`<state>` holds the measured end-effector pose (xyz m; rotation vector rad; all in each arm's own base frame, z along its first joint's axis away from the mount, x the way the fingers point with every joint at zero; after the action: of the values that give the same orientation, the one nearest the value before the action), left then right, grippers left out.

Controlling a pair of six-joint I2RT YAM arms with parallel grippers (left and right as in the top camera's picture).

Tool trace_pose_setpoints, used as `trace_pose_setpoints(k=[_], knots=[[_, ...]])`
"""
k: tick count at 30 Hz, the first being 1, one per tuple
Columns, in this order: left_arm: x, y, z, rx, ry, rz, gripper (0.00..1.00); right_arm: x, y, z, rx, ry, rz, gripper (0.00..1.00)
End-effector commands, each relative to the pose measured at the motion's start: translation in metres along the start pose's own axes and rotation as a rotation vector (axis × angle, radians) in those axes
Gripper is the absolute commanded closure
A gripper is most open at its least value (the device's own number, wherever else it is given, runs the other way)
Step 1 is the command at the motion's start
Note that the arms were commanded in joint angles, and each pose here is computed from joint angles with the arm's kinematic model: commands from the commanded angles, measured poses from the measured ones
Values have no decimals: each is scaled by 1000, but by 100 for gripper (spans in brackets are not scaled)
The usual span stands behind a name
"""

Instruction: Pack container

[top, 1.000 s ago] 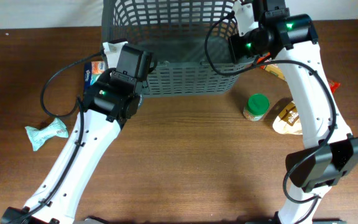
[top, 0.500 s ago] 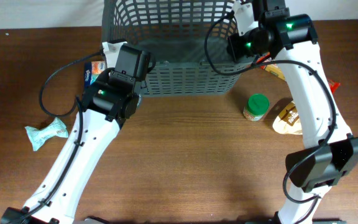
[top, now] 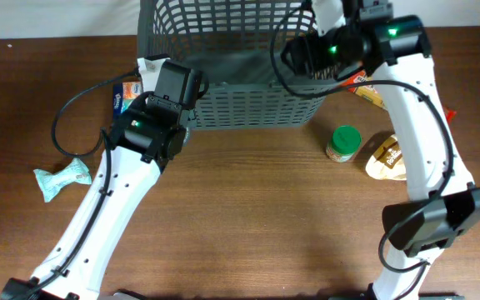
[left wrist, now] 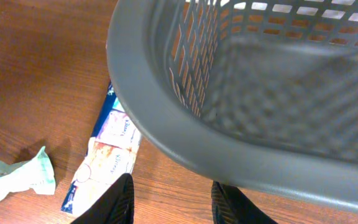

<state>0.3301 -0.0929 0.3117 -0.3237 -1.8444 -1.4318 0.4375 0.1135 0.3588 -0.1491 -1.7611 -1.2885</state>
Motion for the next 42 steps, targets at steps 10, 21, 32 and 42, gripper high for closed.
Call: trace_pose_setpoints(k=[10,21,32,42], knots=[[88,12,32,43,-129,-119,52,95,47,21,55,58,-240,1],[170,5,115,113,-73,-296,1,219,-6,-6,-206,-559,-99,2],[177,-12,152,23,149,-290,0,264,-52,-27,-474,-534,-96,1],[175,-19,158,-30,206,-253,1,224,-77,-54,-612,-614,128,1]])
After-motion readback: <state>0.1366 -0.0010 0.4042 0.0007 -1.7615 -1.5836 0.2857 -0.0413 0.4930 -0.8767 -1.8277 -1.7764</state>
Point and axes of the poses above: each gripper's point midway between its finger pads, its own x axis back along the fingers, its own z axis along the line the jaws close on, y = z × x, the point moved 9 cm from there along x, back along the fingers, and after that the axes turned 12 degrees about x, right-handed, at the moved point
